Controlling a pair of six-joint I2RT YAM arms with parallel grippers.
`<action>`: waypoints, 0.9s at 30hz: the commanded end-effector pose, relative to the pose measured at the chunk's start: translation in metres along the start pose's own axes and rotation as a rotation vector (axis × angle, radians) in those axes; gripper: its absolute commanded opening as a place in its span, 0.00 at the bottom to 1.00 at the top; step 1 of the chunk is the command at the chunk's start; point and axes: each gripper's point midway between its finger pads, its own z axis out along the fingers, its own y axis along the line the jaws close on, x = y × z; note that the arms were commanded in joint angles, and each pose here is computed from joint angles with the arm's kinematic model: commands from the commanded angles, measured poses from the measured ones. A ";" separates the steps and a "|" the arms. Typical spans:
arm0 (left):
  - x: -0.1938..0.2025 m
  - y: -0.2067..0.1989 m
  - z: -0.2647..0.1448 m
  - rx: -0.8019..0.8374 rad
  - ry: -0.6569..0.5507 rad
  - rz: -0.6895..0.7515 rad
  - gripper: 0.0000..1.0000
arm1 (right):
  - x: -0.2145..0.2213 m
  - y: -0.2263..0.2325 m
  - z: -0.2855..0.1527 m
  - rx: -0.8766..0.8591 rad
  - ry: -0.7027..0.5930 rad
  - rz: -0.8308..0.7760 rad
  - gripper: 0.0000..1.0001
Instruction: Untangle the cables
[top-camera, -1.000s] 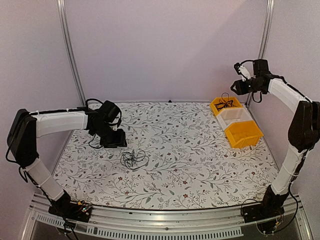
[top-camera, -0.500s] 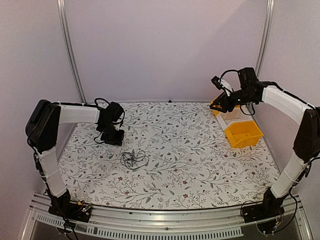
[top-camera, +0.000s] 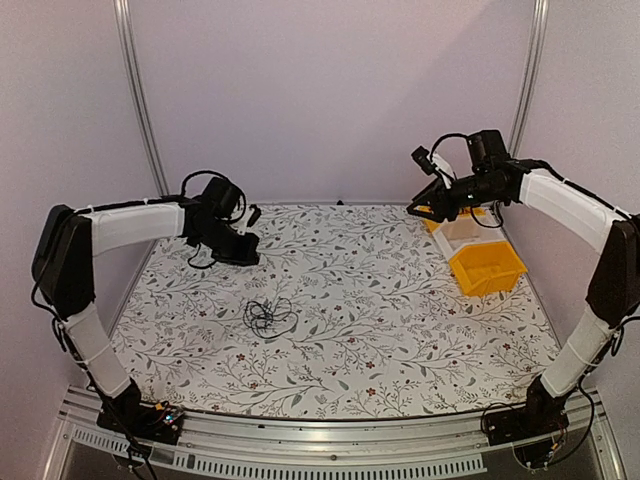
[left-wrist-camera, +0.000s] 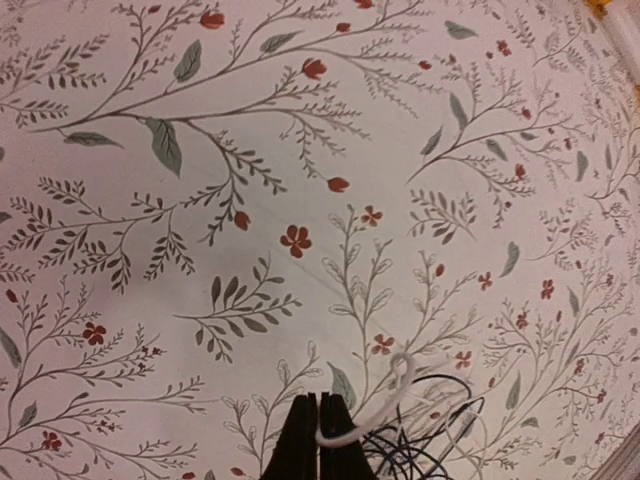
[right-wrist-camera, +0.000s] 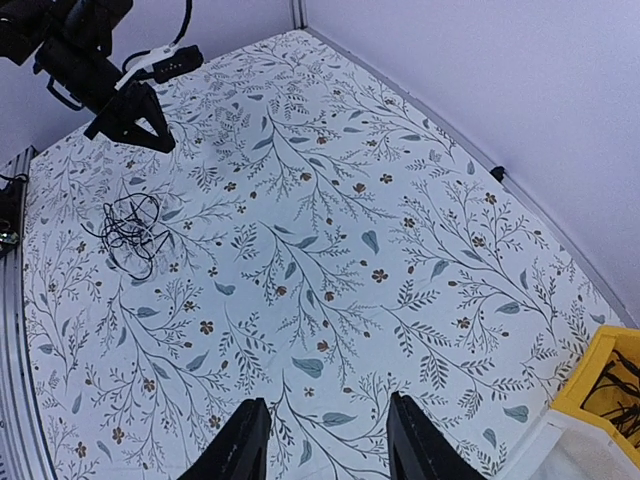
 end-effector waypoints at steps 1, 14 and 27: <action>-0.072 -0.081 -0.087 0.290 -0.308 0.057 0.00 | -0.051 0.045 0.005 -0.116 -0.121 -0.059 0.45; -0.091 -0.200 -0.181 0.565 -0.522 0.274 0.00 | -0.131 0.140 0.053 -0.375 -0.228 -0.147 0.59; -0.074 -0.214 -0.182 0.565 -0.509 0.286 0.00 | -0.128 0.148 0.046 -0.375 -0.204 -0.101 0.58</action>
